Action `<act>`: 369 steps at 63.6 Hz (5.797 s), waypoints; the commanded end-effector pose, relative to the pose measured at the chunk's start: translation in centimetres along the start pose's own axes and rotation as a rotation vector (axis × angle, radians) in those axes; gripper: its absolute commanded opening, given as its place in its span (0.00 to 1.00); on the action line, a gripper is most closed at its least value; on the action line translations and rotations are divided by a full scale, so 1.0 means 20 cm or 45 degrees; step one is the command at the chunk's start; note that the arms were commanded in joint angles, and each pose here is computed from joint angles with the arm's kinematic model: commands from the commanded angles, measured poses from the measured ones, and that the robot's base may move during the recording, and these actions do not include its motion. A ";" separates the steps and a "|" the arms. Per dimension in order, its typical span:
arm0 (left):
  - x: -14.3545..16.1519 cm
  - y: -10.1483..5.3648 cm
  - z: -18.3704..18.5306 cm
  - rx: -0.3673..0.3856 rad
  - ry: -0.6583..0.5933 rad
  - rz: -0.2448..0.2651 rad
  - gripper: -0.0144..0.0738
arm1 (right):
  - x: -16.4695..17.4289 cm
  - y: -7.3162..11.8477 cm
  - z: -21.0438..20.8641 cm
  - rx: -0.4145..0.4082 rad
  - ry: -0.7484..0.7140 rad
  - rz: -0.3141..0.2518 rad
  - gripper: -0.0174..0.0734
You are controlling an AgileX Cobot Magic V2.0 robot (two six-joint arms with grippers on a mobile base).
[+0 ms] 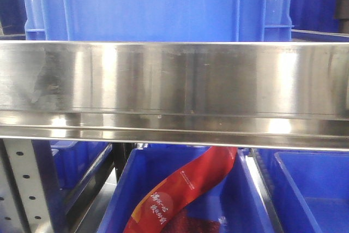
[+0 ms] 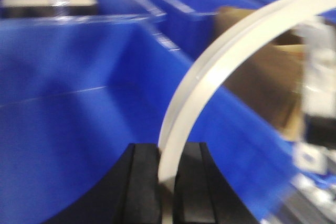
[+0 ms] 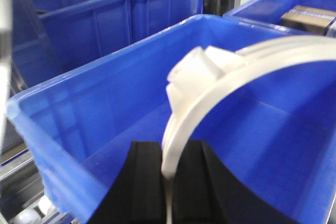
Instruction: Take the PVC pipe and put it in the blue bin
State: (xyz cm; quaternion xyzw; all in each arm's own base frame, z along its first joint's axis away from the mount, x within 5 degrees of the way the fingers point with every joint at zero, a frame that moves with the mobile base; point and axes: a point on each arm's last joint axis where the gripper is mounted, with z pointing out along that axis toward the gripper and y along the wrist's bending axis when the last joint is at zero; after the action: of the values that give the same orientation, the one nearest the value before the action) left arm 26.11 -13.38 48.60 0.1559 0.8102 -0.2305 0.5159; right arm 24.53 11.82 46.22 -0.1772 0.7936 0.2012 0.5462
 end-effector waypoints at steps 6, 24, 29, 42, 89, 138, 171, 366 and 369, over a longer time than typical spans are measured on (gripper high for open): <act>-0.09 0.02 0.16 -0.029 -0.020 -0.009 0.04 | -0.07 -0.01 0.10 0.001 -0.061 0.000 0.01; -0.10 0.07 0.39 -0.048 -0.041 -0.009 0.04 | -0.04 -0.04 0.27 0.006 -0.032 0.028 0.01; -0.08 0.08 0.43 -0.052 -0.013 -0.012 0.04 | -0.03 -0.05 0.30 0.010 -0.013 0.032 0.01; -0.03 0.09 0.48 -0.061 0.083 -0.013 0.09 | 0.00 -0.07 0.36 0.017 0.013 0.047 0.25; -0.14 0.04 0.30 -0.030 -0.018 -0.003 0.09 | -0.07 -0.05 0.24 0.013 -0.088 0.045 0.05; -0.13 -0.21 0.10 0.175 0.001 0.066 0.04 | 0.01 -0.02 0.02 0.025 -0.140 0.037 0.01; 0.31 -0.07 -0.16 0.050 -0.219 0.068 0.04 | 0.33 -0.02 -0.26 0.087 -0.274 0.048 0.01; 0.91 0.10 -0.86 -0.268 -0.561 0.115 0.04 | 1.52 -0.23 -0.68 0.870 -0.610 0.032 0.01; 0.91 0.10 -0.86 -0.268 -0.561 0.115 0.04 | 1.52 -0.23 -0.68 0.870 -0.608 0.032 0.01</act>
State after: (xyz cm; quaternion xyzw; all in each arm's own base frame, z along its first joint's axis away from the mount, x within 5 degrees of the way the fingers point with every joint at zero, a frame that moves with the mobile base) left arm 6.48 -2.38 37.70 0.0856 0.6977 -0.1513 0.6950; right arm 5.68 -0.85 21.41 0.0653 0.6712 -0.0374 0.7374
